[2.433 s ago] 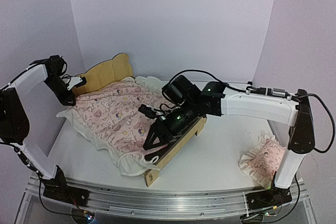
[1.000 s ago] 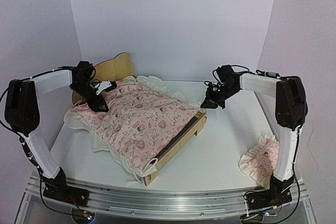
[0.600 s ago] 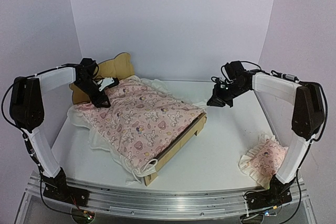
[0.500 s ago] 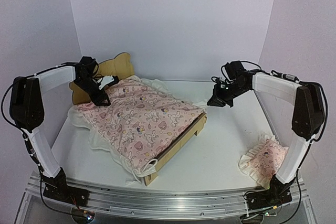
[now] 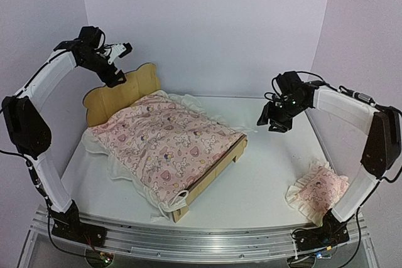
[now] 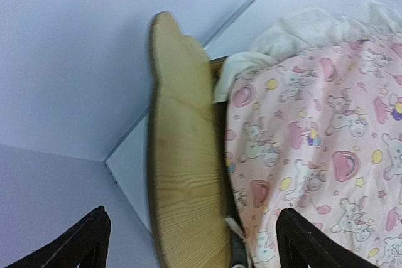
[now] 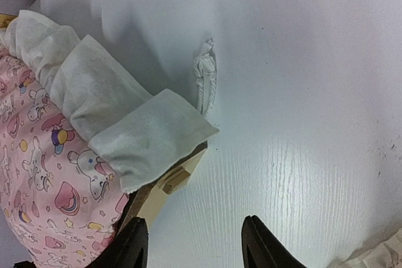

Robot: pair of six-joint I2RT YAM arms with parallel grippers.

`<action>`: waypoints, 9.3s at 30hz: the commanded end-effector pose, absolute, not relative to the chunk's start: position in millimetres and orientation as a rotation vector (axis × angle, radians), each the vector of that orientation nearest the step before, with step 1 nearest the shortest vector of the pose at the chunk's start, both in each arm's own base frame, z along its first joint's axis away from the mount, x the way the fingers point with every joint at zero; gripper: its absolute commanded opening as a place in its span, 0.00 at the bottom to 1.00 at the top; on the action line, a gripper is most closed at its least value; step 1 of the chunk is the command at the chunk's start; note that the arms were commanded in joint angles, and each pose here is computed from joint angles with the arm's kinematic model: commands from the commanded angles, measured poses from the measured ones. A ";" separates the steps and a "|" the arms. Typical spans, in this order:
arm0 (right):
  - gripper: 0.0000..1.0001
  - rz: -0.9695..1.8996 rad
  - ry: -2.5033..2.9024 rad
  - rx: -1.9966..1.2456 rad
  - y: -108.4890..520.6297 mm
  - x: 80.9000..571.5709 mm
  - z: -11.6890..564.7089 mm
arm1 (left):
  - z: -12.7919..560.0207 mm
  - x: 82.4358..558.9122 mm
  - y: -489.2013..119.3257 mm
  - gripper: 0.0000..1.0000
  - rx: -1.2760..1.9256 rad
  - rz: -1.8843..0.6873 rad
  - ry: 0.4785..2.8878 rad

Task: Set up the pet bed

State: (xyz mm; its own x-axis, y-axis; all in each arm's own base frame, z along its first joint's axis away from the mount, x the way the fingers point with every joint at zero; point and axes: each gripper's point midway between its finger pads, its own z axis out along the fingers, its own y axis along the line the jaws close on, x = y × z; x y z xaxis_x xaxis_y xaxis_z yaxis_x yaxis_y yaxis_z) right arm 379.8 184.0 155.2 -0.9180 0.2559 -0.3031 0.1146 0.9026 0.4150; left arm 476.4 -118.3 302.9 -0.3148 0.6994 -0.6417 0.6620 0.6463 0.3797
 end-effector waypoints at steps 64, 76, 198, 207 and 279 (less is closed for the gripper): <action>0.43 0.889 2.710 -0.173 268.3 309.0 173.7 | 372.1 304.8 -232.8 0.77 1.391 -0.522 1.698; 0.39 0.952 2.839 -0.280 284.8 203.1 148.6 | 206.0 194.4 -396.7 0.76 2.017 -0.671 1.448; 0.39 0.565 2.936 -0.705 368.0 211.3 105.0 | 172.8 238.5 -313.5 0.00 1.907 -0.350 1.509; 0.31 0.584 2.823 -0.685 357.7 215.2 145.4 | 176.0 237.2 -324.9 0.00 1.848 -0.470 1.591; 0.31 0.667 2.850 -0.750 382.8 204.6 157.8 | 153.6 221.9 -308.9 0.10 1.885 -0.596 1.662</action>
